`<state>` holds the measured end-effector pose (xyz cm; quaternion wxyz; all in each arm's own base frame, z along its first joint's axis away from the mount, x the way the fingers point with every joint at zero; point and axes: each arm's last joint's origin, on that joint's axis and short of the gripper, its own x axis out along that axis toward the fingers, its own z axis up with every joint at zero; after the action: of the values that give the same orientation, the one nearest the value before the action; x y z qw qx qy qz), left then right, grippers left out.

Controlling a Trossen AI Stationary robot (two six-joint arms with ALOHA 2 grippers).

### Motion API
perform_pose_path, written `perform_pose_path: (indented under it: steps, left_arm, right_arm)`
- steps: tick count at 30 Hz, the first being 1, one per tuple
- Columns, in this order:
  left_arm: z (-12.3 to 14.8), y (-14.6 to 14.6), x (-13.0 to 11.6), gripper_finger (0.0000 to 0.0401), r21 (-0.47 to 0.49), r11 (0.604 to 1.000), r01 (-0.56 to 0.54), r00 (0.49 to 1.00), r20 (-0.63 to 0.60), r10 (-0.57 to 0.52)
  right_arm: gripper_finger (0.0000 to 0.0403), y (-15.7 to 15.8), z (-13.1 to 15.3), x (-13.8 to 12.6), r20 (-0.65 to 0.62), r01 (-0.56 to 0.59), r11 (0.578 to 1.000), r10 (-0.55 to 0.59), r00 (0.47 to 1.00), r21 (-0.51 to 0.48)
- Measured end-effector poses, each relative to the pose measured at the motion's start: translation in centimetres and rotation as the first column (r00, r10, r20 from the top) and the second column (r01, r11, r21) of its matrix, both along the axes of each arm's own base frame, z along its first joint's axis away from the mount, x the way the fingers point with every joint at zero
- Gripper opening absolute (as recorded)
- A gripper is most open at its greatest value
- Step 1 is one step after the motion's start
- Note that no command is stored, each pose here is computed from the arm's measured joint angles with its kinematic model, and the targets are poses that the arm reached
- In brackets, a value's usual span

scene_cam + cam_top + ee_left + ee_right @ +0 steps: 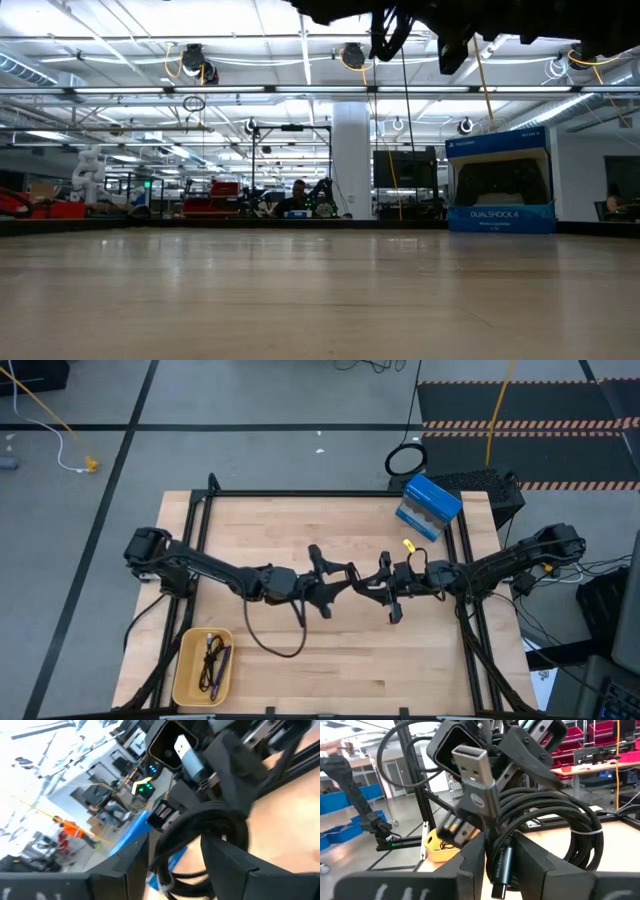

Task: Pick and place USB-C Cables
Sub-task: Put the black charger cable into the yellow bin

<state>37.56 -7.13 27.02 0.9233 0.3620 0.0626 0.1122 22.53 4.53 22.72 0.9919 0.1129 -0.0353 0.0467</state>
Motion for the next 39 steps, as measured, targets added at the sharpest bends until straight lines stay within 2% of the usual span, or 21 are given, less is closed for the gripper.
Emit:
perform_pose_path:
  steps: [5,16,31,34,39]
  left_arm:
    - [-0.08,-0.24,0.91,0.0166,0.048,0.999,-0.02,1.0,-0.012,0.02]
    - [-0.35,-0.39,0.92,0.0125,0.095,0.995,0.002,0.999,-0.053,0.003]
    - [-0.62,-0.45,0.91,0.0062,0.11,0.993,0.034,0.996,-0.085,-0.025]
    - [-0.61,-0.44,0.91,0.0058,0.109,0.993,0.036,0.996,-0.085,-0.027]
    - [-0.62,-0.49,0.91,0.006,0.106,0.993,0.043,0.996,-0.085,-0.034]
  right_arm:
    - [0.0077,0.02,-0.03,-0.01,-0.006,-0.005,1.0,0.005,1.0,0.013]
    - [0.0077,0.04,-0.25,0.0,-0.03,-0.011,0.999,0.012,0.999,0.042]
    - [0.0079,0.12,-0.28,0.0,-0.035,-0.035,0.998,0.037,0.999,0.054]
    - [0.0094,0.11,-0.27,0.0,-0.033,-0.034,0.998,0.036,0.999,0.055]
    - [0.0151,0.08,-0.26,0.0,-0.034,-0.03,0.996,0.033,0.999,0.08]
